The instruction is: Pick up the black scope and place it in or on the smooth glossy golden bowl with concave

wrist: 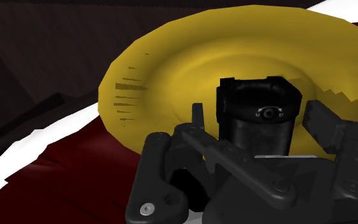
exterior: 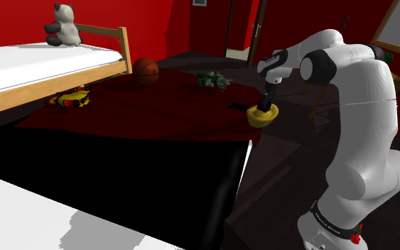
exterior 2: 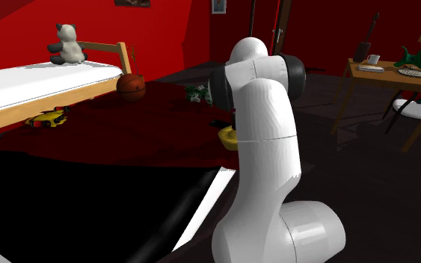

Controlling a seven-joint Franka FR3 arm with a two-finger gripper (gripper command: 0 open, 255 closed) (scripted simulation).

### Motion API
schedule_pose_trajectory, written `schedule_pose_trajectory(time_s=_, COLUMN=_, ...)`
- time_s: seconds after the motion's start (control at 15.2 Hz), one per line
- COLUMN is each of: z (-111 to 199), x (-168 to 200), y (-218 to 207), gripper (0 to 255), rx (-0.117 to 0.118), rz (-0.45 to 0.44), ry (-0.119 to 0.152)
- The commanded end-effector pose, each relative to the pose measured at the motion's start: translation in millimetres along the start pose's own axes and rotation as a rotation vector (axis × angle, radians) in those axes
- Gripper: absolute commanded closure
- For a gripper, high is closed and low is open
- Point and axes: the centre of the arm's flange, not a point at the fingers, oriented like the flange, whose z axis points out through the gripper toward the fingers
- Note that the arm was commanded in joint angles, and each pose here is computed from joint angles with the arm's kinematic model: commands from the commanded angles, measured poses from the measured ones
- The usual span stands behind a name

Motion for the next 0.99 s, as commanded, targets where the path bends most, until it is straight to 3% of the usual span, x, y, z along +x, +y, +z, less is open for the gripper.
schedule_pose_trajectory(time_s=0.0, z=0.2, x=0.1, y=-0.1, gripper=0, rx=0.000, rz=0.000, ry=0.000)
schedule_pose_trajectory(time_s=0.2, z=0.3, x=-0.1, y=0.1, gripper=0, rx=0.000, rz=0.000, ry=0.000)
schedule_pose_trajectory(time_s=0.46, z=-49.7, x=0.0, y=0.1, gripper=0, rx=0.000, rz=0.000, ry=0.000)
schedule_pose_trajectory(time_s=0.92, z=-49.7, x=0.0, y=0.1, gripper=0, rx=0.000, rz=0.000, ry=0.000)
